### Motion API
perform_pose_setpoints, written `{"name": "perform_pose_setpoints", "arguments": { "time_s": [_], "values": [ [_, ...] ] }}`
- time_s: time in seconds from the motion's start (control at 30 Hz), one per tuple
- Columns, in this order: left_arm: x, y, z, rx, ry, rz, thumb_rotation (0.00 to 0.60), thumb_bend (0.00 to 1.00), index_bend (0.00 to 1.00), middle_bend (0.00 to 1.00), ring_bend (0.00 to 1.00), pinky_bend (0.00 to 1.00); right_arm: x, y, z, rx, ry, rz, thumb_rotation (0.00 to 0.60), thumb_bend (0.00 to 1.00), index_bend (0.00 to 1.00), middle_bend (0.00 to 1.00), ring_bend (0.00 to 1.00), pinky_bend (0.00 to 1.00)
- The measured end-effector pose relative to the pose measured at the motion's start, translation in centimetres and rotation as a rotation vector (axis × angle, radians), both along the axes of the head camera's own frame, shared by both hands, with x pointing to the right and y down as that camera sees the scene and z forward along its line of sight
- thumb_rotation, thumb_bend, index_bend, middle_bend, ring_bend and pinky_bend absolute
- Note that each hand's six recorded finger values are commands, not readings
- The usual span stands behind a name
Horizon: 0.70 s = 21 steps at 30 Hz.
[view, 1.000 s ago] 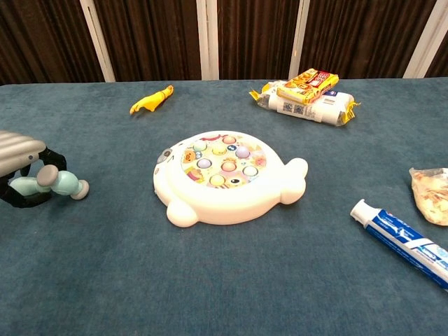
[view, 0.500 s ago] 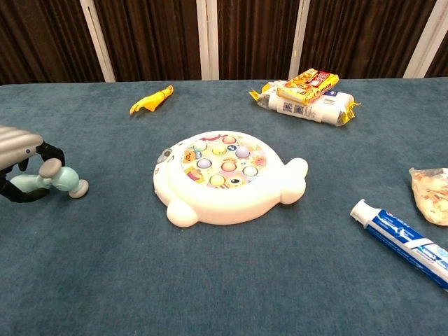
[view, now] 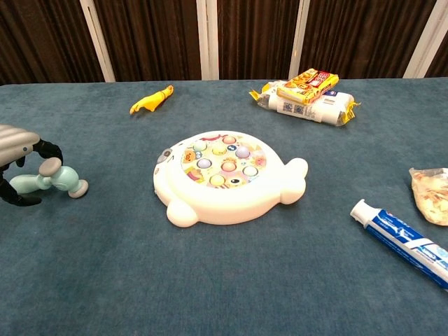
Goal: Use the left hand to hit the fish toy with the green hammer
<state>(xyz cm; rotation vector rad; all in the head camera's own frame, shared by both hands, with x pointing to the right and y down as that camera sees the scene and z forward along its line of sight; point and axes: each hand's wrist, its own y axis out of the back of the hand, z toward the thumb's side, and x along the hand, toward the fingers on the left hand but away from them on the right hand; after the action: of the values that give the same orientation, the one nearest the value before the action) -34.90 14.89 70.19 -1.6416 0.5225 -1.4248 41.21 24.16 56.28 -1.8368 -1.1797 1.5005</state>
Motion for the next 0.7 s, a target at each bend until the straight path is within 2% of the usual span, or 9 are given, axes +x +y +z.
{"name": "perform_pose_setpoints", "arguments": {
  "time_s": [0.33, 0.7],
  "values": [
    [-0.09, -0.4, -0.35, 0.023, 0.005, -0.019, 0.6, 0.31, 0.42, 0.34, 0.26, 0.39, -0.04, 0.04, 0.0, -0.002, -0.001, -0.001, 0.6, 0.23, 0.0, 0.0, 0.0, 0.0],
    [-0.3, -0.39, -0.33, 0.031, -0.002, -0.029, 0.6, 0.39, 0.41, 0.34, 0.26, 0.39, -0.03, 0.07, -0.01, -0.004, -0.001, 0.0, 0.6, 0.23, 0.0, 0.0, 0.0, 0.0]
  ]
}}
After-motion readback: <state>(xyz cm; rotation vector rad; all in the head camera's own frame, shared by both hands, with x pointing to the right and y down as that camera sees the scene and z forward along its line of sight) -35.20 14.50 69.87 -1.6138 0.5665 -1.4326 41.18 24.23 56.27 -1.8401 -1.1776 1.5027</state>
